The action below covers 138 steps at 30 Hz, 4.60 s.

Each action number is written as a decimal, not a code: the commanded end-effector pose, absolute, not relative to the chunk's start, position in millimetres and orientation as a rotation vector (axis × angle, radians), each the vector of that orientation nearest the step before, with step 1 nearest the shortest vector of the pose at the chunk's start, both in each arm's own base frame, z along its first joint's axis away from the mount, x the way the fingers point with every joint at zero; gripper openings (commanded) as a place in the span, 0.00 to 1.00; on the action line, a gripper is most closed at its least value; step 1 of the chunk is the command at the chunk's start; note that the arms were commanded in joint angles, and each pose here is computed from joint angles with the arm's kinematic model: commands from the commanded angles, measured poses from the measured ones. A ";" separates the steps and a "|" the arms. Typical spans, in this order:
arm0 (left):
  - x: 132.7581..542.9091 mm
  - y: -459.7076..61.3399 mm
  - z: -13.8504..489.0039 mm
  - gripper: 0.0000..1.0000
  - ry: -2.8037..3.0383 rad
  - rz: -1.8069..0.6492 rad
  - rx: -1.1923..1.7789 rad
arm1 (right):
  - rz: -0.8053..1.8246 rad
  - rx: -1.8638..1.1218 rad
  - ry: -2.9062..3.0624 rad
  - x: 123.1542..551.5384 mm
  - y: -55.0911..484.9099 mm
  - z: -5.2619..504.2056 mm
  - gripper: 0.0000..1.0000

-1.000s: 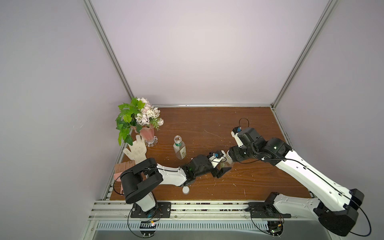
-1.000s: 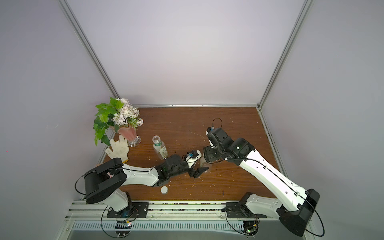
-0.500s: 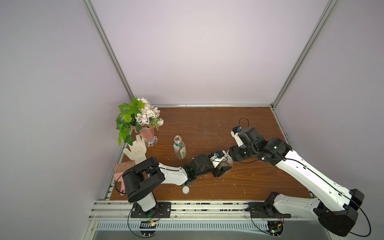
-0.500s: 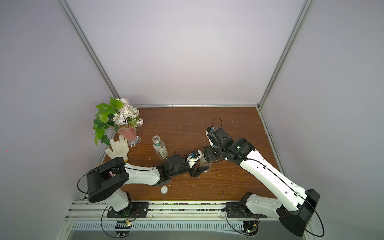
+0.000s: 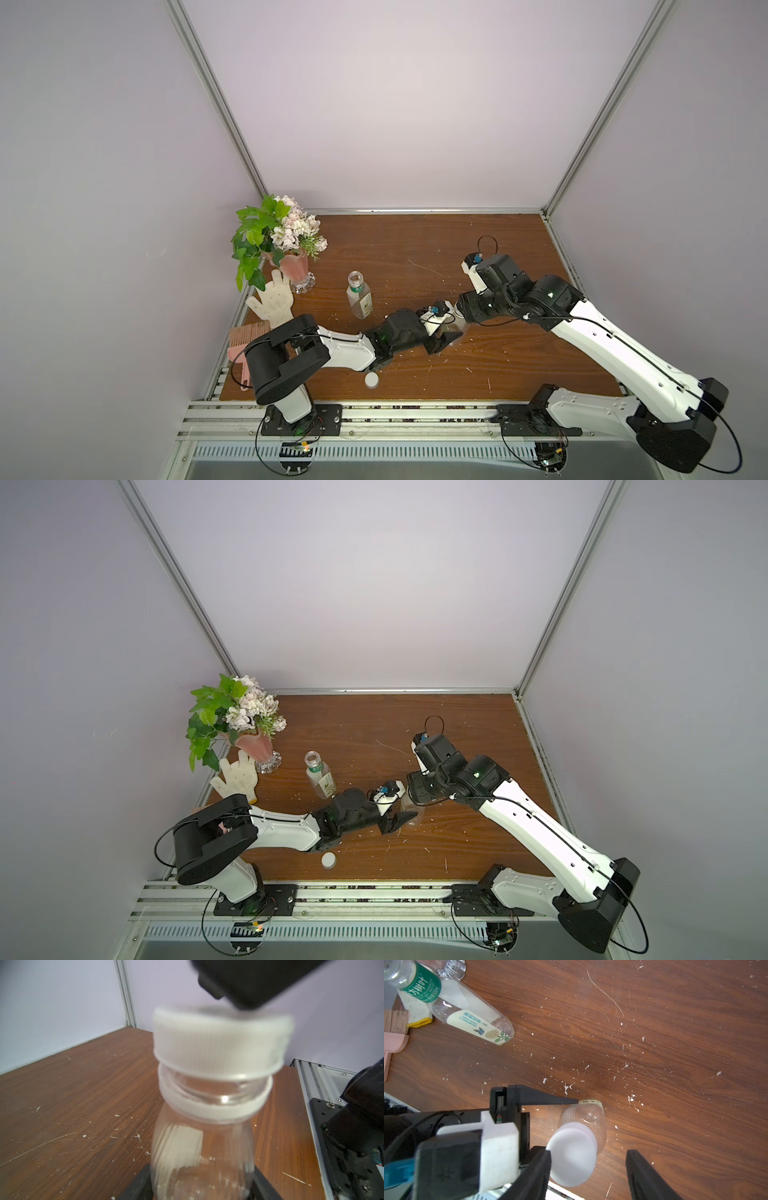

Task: Screw on the bottle caps
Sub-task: Screw the bottle cap onto the plastic bottle.

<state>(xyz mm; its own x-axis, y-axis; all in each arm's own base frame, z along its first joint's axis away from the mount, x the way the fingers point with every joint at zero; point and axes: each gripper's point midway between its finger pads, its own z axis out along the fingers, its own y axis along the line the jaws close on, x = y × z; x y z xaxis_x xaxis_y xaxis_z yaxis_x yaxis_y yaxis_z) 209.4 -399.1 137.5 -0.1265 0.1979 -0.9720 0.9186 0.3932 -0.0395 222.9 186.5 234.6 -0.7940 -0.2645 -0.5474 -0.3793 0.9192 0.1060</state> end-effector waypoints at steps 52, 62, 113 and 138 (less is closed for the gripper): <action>204.8 -403.6 142.6 0.54 1.554 -0.855 1.057 | 0.352 -0.533 2.452 222.7 191.0 260.0 0.62; 198.0 -393.9 142.4 0.52 1.555 -0.841 1.098 | 0.329 -0.676 2.373 212.9 184.1 267.9 0.64; 207.1 -371.6 141.4 0.50 1.589 -0.843 1.072 | 0.448 -1.027 2.319 191.5 217.7 223.6 0.35; 229.7 -375.7 165.7 0.59 1.563 -0.797 0.895 | 0.485 -0.278 2.441 223.4 204.0 222.0 0.27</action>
<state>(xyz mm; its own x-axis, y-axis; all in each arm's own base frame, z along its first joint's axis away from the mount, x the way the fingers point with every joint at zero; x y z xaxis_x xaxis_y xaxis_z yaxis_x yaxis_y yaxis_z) 224.0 -367.5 142.2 -0.1274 0.2063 -0.9702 0.8788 0.4771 -0.0139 226.9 208.3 225.4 -0.7691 -0.1049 -0.6305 -0.3386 0.9035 0.2628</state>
